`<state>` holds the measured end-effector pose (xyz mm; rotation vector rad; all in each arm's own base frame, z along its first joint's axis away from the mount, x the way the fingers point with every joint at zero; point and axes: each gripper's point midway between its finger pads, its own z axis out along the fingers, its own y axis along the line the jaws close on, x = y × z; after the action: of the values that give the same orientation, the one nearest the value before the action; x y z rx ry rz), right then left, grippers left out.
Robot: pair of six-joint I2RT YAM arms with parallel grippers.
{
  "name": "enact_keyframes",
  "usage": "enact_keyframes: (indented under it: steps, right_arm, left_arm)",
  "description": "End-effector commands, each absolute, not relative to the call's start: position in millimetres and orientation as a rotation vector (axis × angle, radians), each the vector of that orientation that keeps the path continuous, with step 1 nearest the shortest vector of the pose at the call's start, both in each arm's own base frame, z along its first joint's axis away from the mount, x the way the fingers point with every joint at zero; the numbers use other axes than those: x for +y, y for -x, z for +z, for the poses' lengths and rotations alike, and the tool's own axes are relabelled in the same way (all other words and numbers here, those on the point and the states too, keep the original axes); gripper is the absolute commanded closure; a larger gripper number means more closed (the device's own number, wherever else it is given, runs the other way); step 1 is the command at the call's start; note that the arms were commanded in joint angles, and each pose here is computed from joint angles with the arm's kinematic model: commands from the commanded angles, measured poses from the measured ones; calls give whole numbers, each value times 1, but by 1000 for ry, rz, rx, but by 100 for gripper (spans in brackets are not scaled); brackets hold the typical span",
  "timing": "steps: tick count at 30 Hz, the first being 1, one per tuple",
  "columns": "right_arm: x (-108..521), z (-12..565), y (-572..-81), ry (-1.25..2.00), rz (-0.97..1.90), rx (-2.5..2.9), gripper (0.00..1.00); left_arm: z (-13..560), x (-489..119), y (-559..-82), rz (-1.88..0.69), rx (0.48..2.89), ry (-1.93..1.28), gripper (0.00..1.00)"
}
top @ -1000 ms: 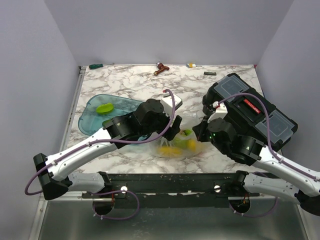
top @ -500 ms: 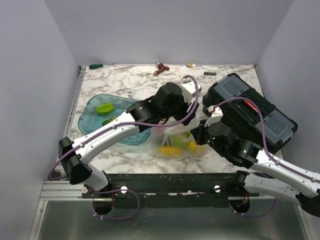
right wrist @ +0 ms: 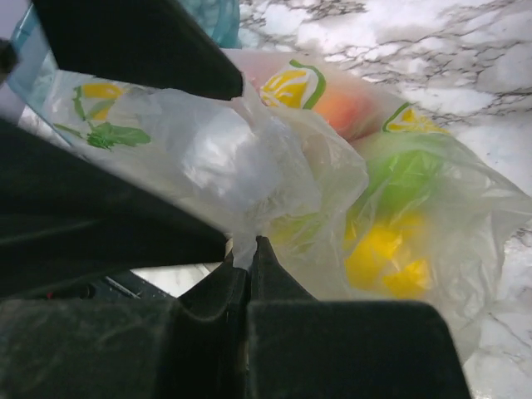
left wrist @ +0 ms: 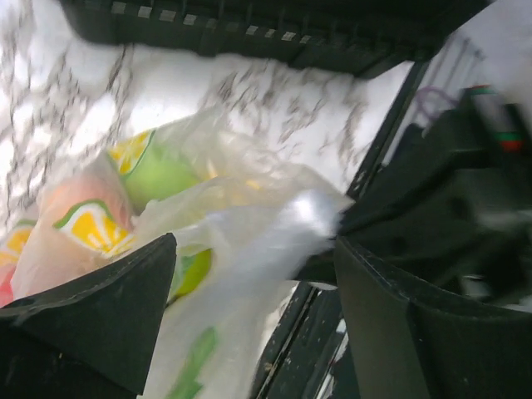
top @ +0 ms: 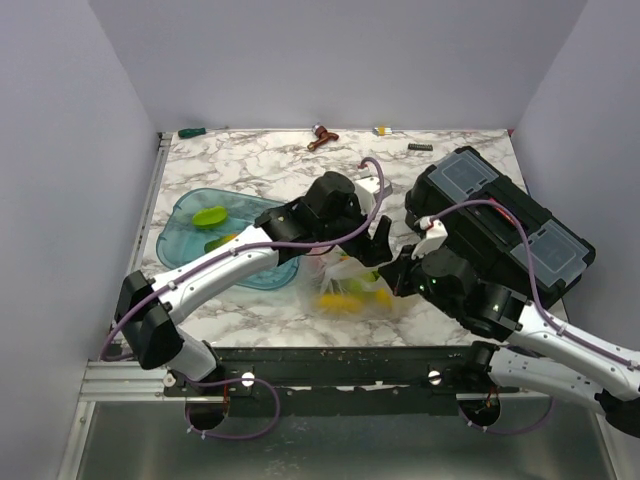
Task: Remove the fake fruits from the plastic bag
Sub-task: Untie the plastic bag at the center of the board.
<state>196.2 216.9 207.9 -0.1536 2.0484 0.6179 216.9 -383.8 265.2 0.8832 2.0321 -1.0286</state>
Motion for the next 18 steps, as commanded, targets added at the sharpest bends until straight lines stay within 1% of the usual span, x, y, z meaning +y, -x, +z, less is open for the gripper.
enact_keyframes:
  steps: [1,2,4,7,9,11,14,16,18]
  right_arm:
    - [234,218,-189,204,762,1980,99]
    - [233,222,-192,194,734,1987,99]
    - [228,221,-200,182,639,2036,99]
    - [231,216,-201,213,603,2067,99]
    - [233,212,-202,208,613,2069,99]
    - [236,210,-202,197,629,2075,99]
    - [238,208,-202,192,626,2088,99]
    - [230,204,-207,138,561,2110,99]
    - [219,199,-214,57,468,2139,99]
  left_arm:
    - [233,-383,-229,-949,2151,-855,27]
    - [229,-378,-233,-890,2199,-847,34]
    - [226,-373,-234,-852,2204,-851,44]
    - [241,-365,-246,-863,2090,-805,48]
    - [250,-359,-253,-898,2084,-738,54]
    - [257,-358,-253,-976,2093,-689,76]
    - [258,-354,-255,-997,2110,-643,95]
    - [261,-347,-257,-1015,2114,-601,99]
    - [267,-341,-258,-1067,2090,-566,100]
